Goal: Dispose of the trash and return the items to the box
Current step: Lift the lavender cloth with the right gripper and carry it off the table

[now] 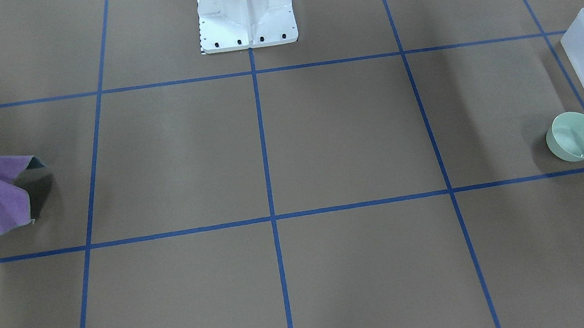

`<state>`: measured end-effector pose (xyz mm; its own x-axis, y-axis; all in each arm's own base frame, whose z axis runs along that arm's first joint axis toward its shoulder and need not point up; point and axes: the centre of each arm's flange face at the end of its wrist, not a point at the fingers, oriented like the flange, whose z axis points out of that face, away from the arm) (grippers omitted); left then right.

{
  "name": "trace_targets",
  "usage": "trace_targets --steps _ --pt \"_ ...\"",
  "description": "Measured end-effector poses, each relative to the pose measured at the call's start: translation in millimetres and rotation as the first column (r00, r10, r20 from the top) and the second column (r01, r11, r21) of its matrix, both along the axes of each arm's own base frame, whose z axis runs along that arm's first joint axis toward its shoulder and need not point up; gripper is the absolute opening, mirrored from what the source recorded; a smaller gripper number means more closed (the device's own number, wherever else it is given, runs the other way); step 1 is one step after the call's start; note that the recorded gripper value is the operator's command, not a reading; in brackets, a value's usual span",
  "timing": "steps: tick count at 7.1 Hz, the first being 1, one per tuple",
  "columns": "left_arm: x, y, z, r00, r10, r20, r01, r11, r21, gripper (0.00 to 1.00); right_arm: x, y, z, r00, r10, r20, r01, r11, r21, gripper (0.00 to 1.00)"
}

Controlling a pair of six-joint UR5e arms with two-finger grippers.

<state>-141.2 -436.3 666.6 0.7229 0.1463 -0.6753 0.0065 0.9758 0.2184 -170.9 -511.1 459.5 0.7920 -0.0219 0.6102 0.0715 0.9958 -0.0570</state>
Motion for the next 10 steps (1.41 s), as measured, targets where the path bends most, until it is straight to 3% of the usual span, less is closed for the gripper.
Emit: trace_targets --steps 4,8,9,10 --pt "25 23 48 0.999 0.050 -0.020 -0.052 0.994 -0.096 0.00 102 7 -55 0.983 0.160 0.088 -0.160 0.987 -0.004 0.00" --pt "82 32 101 0.983 0.181 -0.035 -0.184 0.969 -0.162 0.00 178 37 -72 0.962 0.254 0.095 -0.256 0.967 0.004 0.00" --pt "84 36 114 0.982 0.187 -0.038 -0.190 0.968 -0.162 0.32 191 42 -68 0.959 0.267 0.092 -0.269 0.963 0.008 0.00" --pt "86 37 120 0.981 0.189 -0.041 -0.194 0.968 -0.160 0.98 203 48 -64 0.956 0.278 0.090 -0.280 0.960 0.011 0.00"
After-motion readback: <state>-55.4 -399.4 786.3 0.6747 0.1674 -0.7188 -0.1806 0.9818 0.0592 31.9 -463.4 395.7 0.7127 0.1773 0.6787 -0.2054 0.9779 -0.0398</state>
